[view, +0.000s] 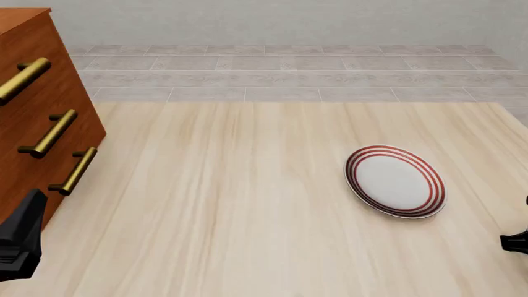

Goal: Put the bowl on top of the cabinet.

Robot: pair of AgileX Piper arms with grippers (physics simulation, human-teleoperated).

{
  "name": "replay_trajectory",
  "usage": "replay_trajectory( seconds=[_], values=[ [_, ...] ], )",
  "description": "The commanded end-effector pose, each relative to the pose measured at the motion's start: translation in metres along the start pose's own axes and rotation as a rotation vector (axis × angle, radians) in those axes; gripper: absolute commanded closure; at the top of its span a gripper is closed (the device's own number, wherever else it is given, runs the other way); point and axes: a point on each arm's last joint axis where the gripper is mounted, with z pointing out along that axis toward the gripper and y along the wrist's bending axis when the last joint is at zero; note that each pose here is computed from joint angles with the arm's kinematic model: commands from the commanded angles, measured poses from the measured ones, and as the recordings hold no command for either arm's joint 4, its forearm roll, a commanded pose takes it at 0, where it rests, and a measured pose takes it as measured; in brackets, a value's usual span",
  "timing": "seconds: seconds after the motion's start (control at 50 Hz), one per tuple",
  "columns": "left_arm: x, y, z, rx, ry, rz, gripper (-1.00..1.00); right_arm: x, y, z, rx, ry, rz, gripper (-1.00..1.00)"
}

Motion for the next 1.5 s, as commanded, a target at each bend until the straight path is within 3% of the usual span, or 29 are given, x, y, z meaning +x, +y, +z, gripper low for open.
replay_trajectory(
  seconds=[0.02, 0.4, 0.62, 0.78, 1.2, 1.38, 1.5],
  values=[
    [-0.001, 0.000, 0.000, 0.000, 0.000, 0.000, -1.00, -0.002, 0.001, -0.004, -0.005, -0.006, 0.001, 1.00],
    [-0.001, 0.000, 0.000, 0.000, 0.000, 0.000, -1.00, -0.004, 0.002, -0.012, -0.006, -0.020, -0.007, 1.00],
    [-0.001, 0.000, 0.000, 0.000, 0.000, 0.000, -1.00, -0.013, 0.008, -0.049, -0.013, -0.101, -0.091, 1.00],
    [-0.001, 0.000, 0.000, 0.000, 0.000, 0.000, -1.00, -0.018, 0.009, -0.068, -0.014, -0.142, -0.119, 1.00],
    [-0.001, 0.000, 0.000, 0.000, 0.000, 0.000, -1.00, -0.031, 0.020, -0.131, -0.047, -0.360, -0.276, 1.00],
    [-0.001, 0.000, 0.000, 0.000, 0.000, 0.000, -1.00, -0.029, 0.029, -0.153, -0.079, -0.495, -0.403, 1.00],
    [-0.001, 0.000, 0.000, 0.000, 0.000, 0.000, -1.00, -0.031, 0.032, -0.166, -0.102, -0.574, -0.450, 1.00]
  ],
)
